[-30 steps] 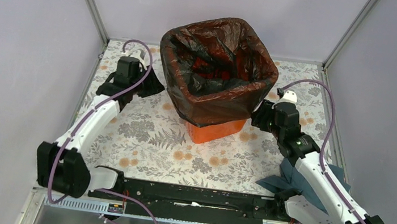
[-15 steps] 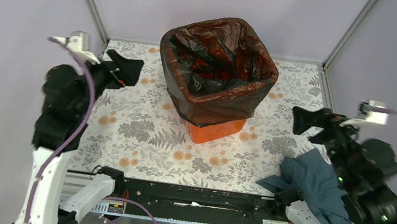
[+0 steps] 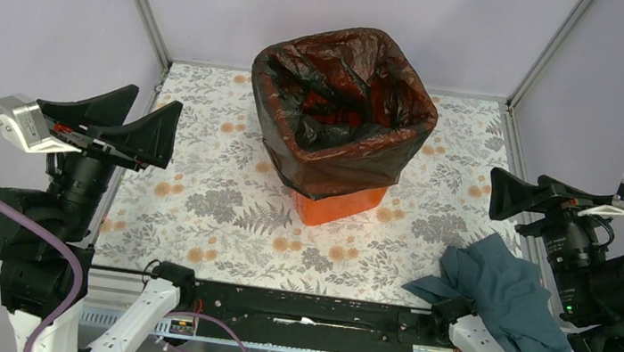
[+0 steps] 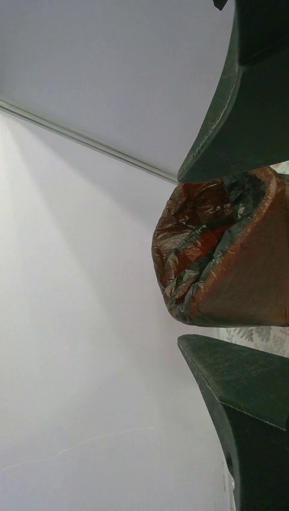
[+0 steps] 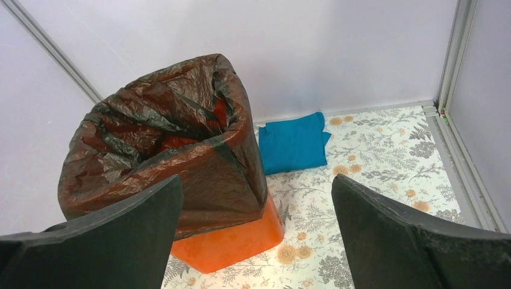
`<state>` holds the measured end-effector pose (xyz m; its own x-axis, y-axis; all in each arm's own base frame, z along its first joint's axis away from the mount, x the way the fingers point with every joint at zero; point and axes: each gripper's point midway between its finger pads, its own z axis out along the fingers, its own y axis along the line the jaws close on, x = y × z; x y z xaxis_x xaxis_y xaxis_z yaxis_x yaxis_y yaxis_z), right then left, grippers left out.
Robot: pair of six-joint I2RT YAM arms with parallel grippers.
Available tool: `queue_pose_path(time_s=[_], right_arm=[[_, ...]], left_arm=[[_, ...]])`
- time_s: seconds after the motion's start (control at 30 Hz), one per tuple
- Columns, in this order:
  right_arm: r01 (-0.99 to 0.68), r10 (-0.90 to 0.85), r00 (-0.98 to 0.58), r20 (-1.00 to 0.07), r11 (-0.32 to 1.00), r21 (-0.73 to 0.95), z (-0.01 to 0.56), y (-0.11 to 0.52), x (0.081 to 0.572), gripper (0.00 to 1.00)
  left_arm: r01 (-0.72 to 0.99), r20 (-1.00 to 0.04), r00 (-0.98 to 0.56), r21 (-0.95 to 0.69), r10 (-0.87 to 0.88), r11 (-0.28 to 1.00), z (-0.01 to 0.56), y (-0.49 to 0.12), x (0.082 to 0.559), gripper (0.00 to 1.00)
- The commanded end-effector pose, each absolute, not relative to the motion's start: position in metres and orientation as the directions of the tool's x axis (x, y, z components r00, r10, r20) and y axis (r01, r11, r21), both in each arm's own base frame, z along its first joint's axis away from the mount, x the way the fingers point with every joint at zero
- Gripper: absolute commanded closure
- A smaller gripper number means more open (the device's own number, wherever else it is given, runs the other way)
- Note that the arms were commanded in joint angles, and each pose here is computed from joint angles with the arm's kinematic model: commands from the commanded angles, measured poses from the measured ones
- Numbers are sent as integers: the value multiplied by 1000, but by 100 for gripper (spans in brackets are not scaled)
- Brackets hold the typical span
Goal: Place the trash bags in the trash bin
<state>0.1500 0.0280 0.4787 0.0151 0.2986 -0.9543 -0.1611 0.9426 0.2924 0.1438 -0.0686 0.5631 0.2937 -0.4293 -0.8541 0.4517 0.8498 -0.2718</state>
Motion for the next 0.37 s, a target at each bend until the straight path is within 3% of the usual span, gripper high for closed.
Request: queue_pose_path(time_s=[0.0,0.33], right_arm=[[-153,277,-2,-961,949,274,475,32,161,0],[-118,289,27,-957,951,284,464,24,161,0]], left_arm=[[461,-856,304,-251,-418,851,568,-72,151,1],[444,-860,300,-258,-414,858,564,-70,156,1]])
